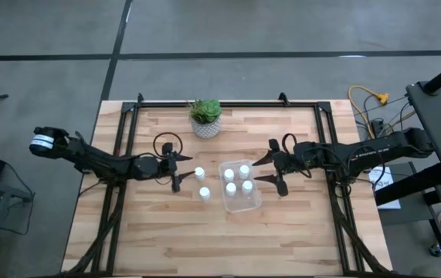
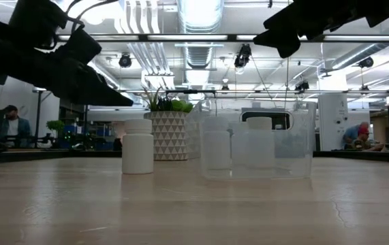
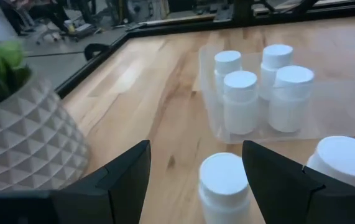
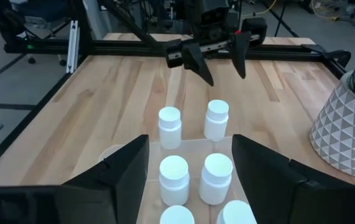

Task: Pick and place pill bottles into a basket
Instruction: Put the white medicine bottle into the transparent bin

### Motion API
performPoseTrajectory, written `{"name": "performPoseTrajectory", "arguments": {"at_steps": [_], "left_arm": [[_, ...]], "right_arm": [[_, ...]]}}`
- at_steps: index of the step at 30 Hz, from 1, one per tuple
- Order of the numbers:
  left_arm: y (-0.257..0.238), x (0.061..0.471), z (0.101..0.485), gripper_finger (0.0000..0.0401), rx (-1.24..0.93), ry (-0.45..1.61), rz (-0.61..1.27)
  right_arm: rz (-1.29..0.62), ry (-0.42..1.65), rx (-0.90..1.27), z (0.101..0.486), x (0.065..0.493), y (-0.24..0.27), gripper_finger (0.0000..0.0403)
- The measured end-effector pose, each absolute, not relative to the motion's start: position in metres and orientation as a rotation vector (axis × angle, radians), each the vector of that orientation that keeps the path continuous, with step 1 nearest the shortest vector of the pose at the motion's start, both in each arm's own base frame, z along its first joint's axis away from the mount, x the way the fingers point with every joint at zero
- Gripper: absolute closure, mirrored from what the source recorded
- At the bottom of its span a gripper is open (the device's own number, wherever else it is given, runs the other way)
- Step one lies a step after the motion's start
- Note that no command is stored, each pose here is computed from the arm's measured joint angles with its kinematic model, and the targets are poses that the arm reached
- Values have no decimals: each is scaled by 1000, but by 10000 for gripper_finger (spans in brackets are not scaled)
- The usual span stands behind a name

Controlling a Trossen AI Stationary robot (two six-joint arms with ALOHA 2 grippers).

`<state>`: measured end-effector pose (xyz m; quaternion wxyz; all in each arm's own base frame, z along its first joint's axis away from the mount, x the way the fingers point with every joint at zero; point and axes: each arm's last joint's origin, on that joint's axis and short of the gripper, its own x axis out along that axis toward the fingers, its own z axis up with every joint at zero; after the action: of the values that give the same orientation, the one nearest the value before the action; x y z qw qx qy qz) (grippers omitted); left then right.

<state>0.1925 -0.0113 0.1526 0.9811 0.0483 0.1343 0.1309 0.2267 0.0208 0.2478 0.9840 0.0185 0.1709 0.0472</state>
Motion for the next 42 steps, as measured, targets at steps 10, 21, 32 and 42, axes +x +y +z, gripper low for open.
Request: {"name": "performPoseTrajectory", "arguments": {"at_steps": [10,21,32,42], "left_arm": [[-14,199,139,166,47,313,200],[-14,203,129,166,29,349,195],[-9,208,121,166,25,363,219],[-2,216,117,166,15,306,174]], "right_arm": [[95,345,40,248,227,21,184],[95,345,45,248,227,21,184],[95,345,48,248,227,21,184],[99,346,60,248,227,21,184]]}}
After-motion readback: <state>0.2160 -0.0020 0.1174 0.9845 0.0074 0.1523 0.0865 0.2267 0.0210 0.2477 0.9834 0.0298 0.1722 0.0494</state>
